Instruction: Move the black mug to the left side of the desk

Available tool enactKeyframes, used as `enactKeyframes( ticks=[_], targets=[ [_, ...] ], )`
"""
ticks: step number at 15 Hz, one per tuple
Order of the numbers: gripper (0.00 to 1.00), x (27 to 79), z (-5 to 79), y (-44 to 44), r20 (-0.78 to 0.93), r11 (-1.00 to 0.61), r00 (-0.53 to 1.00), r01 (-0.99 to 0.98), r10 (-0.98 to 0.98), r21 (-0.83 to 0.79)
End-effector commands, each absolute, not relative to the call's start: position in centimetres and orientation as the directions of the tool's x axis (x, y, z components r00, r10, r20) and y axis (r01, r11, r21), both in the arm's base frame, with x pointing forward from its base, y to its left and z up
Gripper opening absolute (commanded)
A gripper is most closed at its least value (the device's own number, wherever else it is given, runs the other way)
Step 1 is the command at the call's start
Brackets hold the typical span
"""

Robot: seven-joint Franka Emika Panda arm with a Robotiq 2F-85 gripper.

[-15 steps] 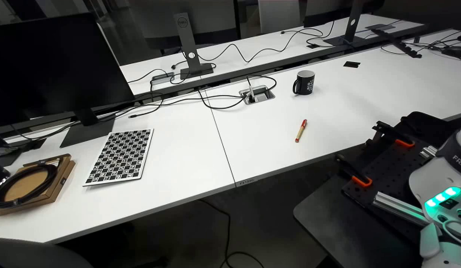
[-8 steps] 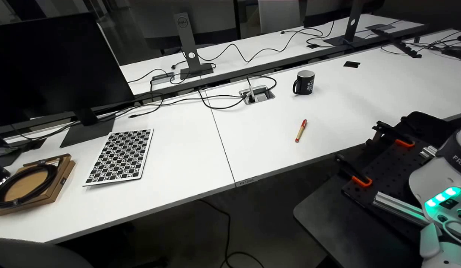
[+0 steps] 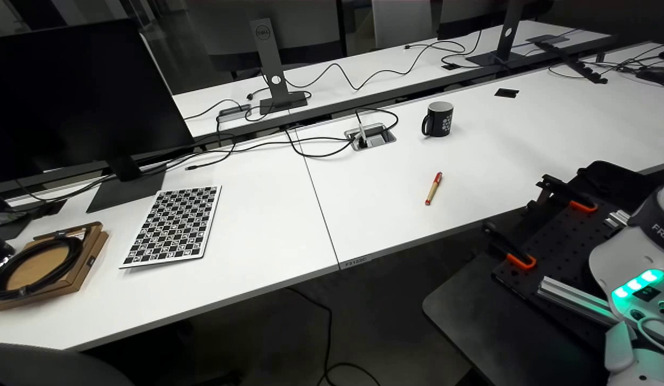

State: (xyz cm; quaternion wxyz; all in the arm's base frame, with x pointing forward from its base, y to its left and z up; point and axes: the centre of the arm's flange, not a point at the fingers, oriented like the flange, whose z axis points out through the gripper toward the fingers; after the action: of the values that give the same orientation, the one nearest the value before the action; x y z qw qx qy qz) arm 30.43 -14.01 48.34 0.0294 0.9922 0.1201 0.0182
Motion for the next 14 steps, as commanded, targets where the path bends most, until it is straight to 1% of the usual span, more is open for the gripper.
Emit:
enactKeyframes(
  ticks=[1, 3, 6, 9, 11, 12, 14],
  targets=[
    [1.0, 33.0, 48.0, -9.2, 0.045, -0.988, 0.987, 0.156, 0.156, 0.01],
    [1.0, 34.2, 47.5, -6.6, 0.039, -0.995, 0.995, 0.096, 0.096, 0.01],
    [1.0, 36.7, 46.2, -3.8, 0.09, -0.992, 0.995, -0.051, -0.041, 0.116],
    [1.0, 39.8, 44.4, -3.4, 0.161, -0.971, 0.972, -0.192, -0.168, 0.146],
    [1.0, 41.1, 43.1, -4.0, 0.178, -0.945, 0.949, -0.288, -0.26, 0.156],
    [1.0, 38.6, 44.3, -3.4, 0.169, -0.972, 0.97, -0.196, -0.174, 0.127],
    [1.0, 39.0, 43.4, -3.6, 0.153, -0.97, 0.971, -0.205, -0.185, 0.131]
  ],
)
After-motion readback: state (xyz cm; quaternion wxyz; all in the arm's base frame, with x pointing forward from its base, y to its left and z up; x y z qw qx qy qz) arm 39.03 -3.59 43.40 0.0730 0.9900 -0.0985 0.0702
